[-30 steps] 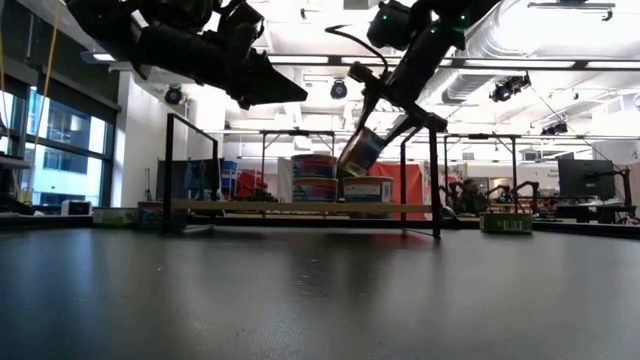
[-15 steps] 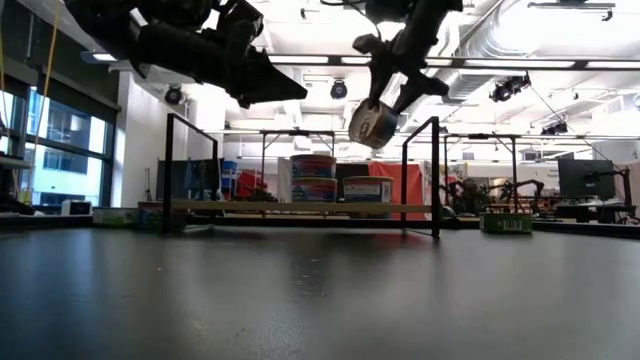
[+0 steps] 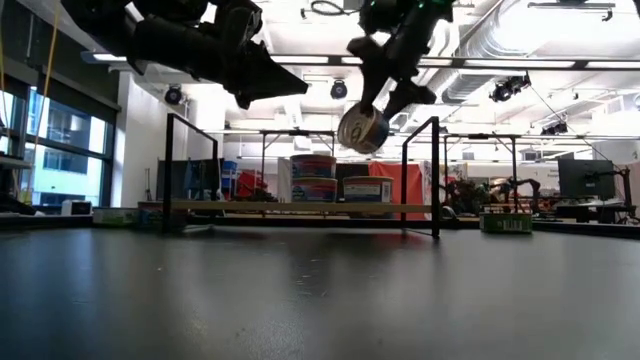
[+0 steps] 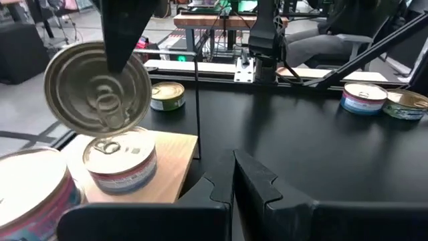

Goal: Stack canned seafood by type on shelf
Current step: Stack the left blue-pink tuna can on top of the other blue-pink tuna can on the shelf

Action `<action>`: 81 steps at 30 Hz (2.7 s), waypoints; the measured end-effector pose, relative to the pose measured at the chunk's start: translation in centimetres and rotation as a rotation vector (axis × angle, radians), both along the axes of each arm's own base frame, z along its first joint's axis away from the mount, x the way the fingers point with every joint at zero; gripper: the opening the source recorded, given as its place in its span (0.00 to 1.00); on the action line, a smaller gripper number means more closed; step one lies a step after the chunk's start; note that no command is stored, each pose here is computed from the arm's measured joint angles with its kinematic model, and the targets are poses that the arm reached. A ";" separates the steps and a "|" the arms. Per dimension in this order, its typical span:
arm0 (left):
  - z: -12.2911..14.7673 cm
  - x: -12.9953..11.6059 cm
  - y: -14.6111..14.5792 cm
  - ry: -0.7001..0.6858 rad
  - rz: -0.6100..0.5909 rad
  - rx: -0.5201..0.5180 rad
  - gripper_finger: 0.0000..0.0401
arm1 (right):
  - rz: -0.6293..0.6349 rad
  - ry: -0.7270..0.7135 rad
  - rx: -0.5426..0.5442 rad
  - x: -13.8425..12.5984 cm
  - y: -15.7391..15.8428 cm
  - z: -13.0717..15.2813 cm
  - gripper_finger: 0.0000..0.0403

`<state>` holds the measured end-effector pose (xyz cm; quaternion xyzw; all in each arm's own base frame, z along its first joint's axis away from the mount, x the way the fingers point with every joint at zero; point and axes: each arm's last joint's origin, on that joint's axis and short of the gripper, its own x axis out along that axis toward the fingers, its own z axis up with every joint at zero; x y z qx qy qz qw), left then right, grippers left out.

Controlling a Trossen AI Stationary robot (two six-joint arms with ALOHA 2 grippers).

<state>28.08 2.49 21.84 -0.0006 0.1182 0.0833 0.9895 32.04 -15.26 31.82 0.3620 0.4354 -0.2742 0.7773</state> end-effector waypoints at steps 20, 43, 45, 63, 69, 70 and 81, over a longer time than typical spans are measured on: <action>-0.5 -0.1 -1.7 0.054 -0.054 -0.033 0.00 | -0.119 0.033 0.097 2.3 -1.0 -3.5 0.48; -0.5 -0.1 -1.7 0.053 -0.049 -0.050 0.00 | -0.138 0.050 0.108 2.1 -0.9 -3.5 0.66; -0.6 -0.1 -1.7 0.057 -0.049 -0.050 0.00 | -0.143 0.054 0.099 2.1 -0.9 -3.5 0.68; -0.9 -0.2 -1.7 0.088 -0.048 -0.051 0.00 | -0.195 0.058 0.011 2.1 -1.4 -3.4 0.69; -0.9 -0.2 -1.7 0.088 -0.048 -0.049 0.00 | -0.203 -0.006 -0.035 2.7 -1.7 -3.0 0.69; -0.9 -0.2 -1.7 0.088 -0.048 -0.049 0.00 | -0.200 -0.015 -0.040 2.8 -1.8 -3.0 0.69; -0.8 -0.1 -1.7 0.078 -0.043 -0.061 0.00 | -0.159 -0.127 -0.100 0.7 -2.9 0.2 0.68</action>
